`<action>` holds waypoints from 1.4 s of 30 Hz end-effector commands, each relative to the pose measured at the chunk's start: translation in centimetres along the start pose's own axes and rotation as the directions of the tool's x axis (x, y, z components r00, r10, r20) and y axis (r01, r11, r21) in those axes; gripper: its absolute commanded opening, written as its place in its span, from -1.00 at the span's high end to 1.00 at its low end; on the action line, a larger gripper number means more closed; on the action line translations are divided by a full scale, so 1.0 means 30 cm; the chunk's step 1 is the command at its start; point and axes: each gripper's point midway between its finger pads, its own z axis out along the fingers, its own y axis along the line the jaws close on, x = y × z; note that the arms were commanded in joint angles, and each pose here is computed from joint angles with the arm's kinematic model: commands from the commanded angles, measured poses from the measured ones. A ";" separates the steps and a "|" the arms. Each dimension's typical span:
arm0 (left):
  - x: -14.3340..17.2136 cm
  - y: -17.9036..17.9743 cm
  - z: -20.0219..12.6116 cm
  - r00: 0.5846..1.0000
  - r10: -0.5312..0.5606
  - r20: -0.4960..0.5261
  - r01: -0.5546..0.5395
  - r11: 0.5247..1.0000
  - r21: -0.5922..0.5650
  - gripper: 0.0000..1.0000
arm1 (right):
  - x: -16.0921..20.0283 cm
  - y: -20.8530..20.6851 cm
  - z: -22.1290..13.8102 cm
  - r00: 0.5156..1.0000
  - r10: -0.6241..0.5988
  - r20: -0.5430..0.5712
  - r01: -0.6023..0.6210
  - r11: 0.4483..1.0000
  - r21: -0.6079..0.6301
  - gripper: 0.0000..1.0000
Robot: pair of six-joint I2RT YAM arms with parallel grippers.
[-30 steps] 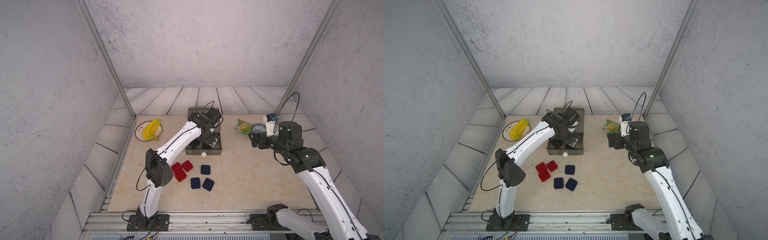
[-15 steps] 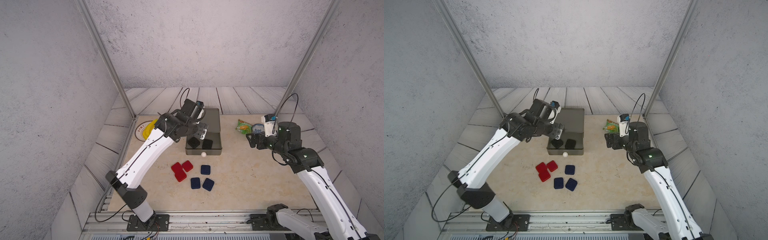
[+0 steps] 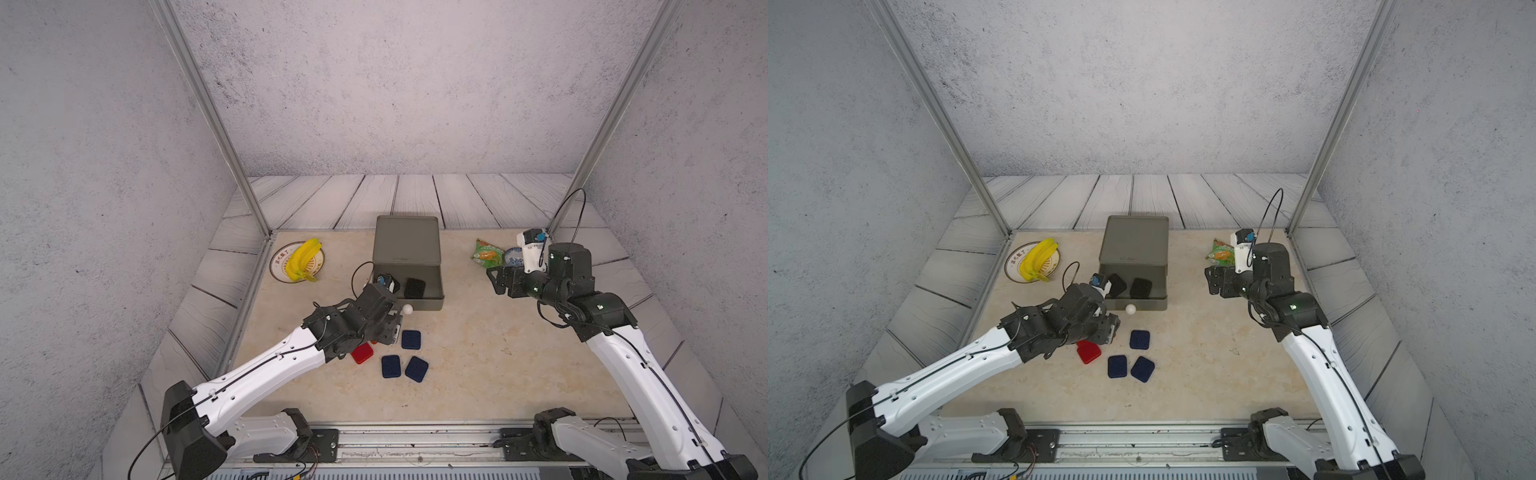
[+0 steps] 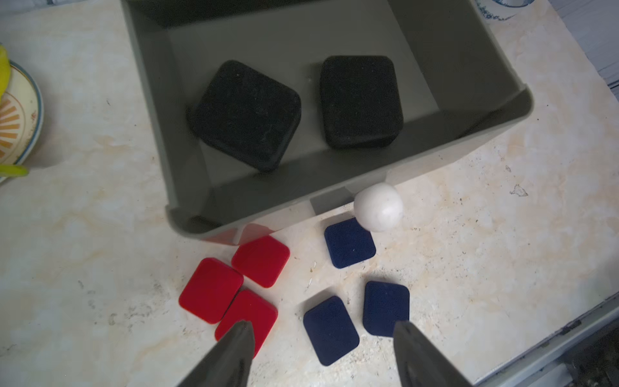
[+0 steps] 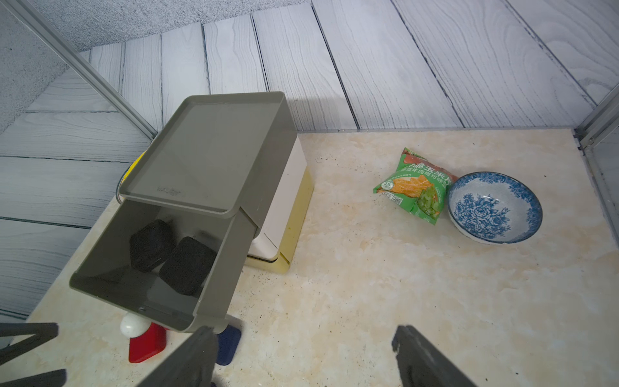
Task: Place the brooch boxes into the drawer by color
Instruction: Close the drawer in the storage box.
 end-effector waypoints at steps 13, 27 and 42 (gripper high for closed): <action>-0.111 -0.097 0.210 0.997 -0.059 0.042 0.060 0.998 -0.034 -0.44 | -0.011 -0.018 -0.031 1.000 -0.018 0.015 0.018 0.999 0.038 -0.77; -0.227 -0.120 0.275 0.995 -0.021 0.102 0.030 0.996 -0.081 -0.19 | 0.001 -0.024 -0.008 1.000 -0.020 0.004 0.020 0.999 0.039 -0.77; -0.365 -0.026 0.388 0.995 -0.037 0.096 0.046 0.995 -0.094 -0.19 | 0.042 -0.031 0.031 1.000 -0.002 -0.014 0.002 1.000 0.029 -0.77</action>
